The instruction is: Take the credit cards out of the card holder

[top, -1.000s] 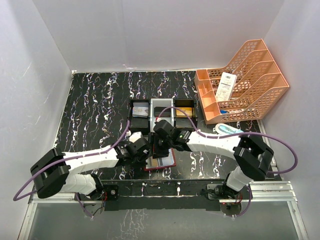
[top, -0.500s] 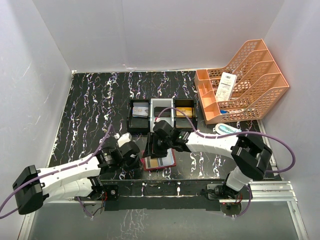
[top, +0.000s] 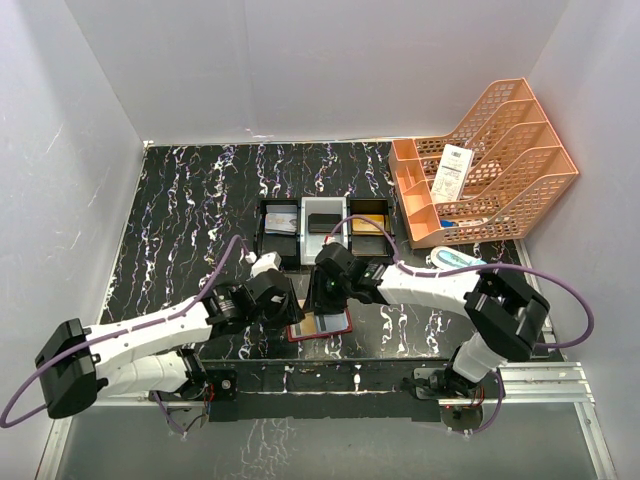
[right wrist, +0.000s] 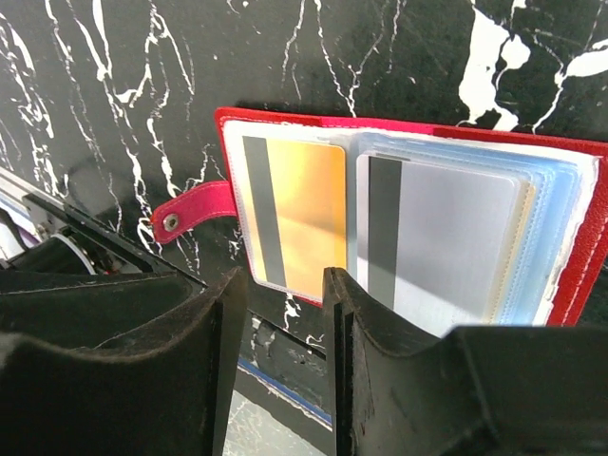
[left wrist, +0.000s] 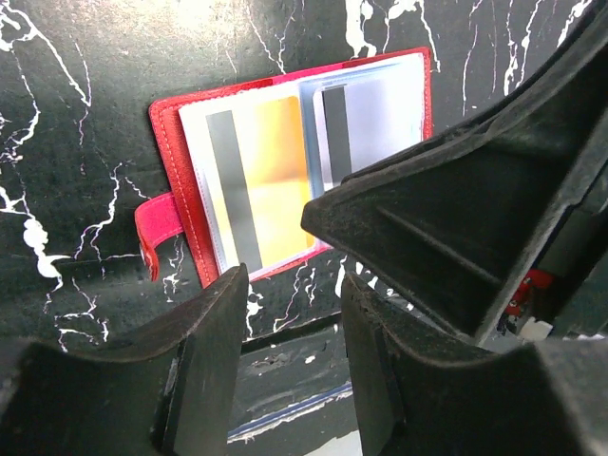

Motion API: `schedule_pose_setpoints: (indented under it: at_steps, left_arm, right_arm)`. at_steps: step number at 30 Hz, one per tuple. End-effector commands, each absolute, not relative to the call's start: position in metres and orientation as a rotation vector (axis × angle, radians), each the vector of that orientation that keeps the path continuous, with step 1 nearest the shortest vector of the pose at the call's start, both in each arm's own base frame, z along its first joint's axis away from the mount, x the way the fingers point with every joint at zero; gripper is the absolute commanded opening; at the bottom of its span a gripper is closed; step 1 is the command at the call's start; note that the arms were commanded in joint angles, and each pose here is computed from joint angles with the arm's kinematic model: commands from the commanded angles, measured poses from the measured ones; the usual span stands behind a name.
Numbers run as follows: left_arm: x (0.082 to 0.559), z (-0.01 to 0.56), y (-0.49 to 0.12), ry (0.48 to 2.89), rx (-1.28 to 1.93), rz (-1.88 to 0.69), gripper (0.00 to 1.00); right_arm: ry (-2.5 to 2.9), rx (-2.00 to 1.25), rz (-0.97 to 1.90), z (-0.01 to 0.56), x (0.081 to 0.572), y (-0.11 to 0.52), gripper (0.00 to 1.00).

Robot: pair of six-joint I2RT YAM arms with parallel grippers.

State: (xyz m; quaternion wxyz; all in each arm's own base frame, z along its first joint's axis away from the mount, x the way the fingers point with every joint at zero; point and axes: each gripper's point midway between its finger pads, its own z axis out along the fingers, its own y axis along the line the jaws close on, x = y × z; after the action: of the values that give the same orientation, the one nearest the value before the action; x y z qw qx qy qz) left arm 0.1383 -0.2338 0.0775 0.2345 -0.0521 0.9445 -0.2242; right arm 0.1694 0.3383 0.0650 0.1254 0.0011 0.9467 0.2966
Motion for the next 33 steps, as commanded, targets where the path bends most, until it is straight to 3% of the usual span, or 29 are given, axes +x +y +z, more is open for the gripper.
schedule_pose_setpoints:
  at_steps: [1,15,33]
  left_arm:
    - [0.142,0.083,-0.244,2.59,-0.122,-0.637,0.43]
    - [0.149,0.058,-0.244,2.656,-0.17,-0.609,0.37]
    - [0.134,-0.003,-0.219,2.868,-0.126,-0.307,0.11]
  right_arm:
    - [2.73,-0.012,0.909,0.065,0.173,0.346,0.34]
    - [2.803,-0.026,0.784,0.033,0.171,0.333,0.27]
    - [2.755,-0.015,0.747,0.059,0.18,0.328,0.28]
